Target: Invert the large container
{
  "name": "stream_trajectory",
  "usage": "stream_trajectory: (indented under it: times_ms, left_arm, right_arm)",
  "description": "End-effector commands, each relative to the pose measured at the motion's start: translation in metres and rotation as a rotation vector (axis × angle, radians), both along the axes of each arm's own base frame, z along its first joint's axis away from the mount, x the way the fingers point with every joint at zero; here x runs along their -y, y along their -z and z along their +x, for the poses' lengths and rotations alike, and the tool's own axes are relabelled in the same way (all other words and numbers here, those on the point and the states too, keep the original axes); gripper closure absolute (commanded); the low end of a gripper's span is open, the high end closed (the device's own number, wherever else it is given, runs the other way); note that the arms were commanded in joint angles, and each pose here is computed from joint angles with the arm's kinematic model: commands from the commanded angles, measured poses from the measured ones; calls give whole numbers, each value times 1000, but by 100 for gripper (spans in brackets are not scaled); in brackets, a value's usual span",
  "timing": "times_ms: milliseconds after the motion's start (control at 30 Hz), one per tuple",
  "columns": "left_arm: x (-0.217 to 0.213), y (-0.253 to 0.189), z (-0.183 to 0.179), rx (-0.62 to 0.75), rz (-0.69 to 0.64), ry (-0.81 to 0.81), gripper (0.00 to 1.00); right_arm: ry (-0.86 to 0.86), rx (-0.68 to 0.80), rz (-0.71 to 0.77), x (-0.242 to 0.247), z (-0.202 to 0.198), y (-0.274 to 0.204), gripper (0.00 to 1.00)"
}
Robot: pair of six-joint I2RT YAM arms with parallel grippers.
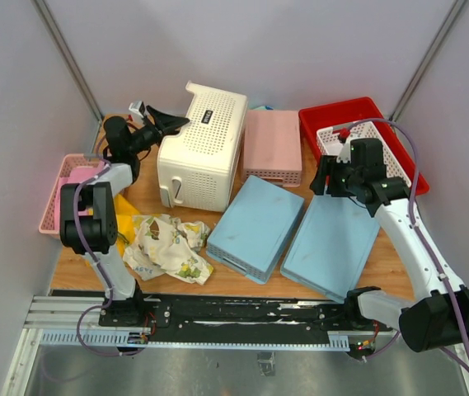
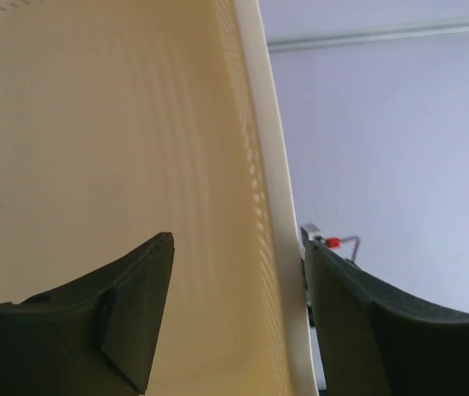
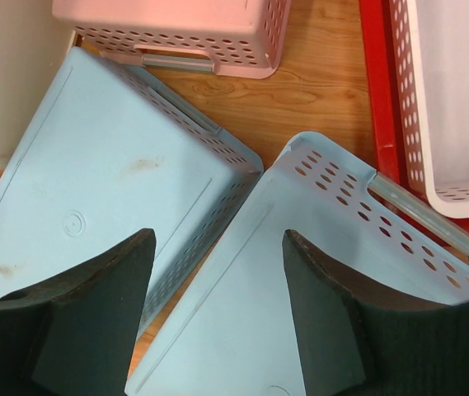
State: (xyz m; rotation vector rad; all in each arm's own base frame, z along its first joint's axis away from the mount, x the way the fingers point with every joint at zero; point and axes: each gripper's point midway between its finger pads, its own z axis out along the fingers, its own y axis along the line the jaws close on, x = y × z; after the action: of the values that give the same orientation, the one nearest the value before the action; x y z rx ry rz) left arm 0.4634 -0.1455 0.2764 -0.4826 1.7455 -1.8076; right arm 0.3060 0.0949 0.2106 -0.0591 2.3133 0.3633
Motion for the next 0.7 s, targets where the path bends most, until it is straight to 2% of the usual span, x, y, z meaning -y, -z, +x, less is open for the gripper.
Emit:
stream_trajectory:
  times_ms: [0,100,233,433,567,667]
  left_arm:
    - [-13,22,3,16,250,-68,29]
    - [-27,26,12,-8,439,-124,24]
    - [-46,9,14,20,616,-190,21]
    - [-54,-23,1,85,745,-200,12]
    - [-74,-37,-13,83,882,-290,11]
    - [-89,-44,-33,95,970,-351,12]
  right_arm:
    - [-9,3,45,-8,1,-1,35]
    - [-33,5,101,-19,3,-5,35]
    - [-92,25,250,-53,8,-22,35]
    - [-204,99,524,-132,20,-57,35]
    - [-253,115,705,-176,34,-79,35]
    - [-257,119,753,-197,48,-91,35]
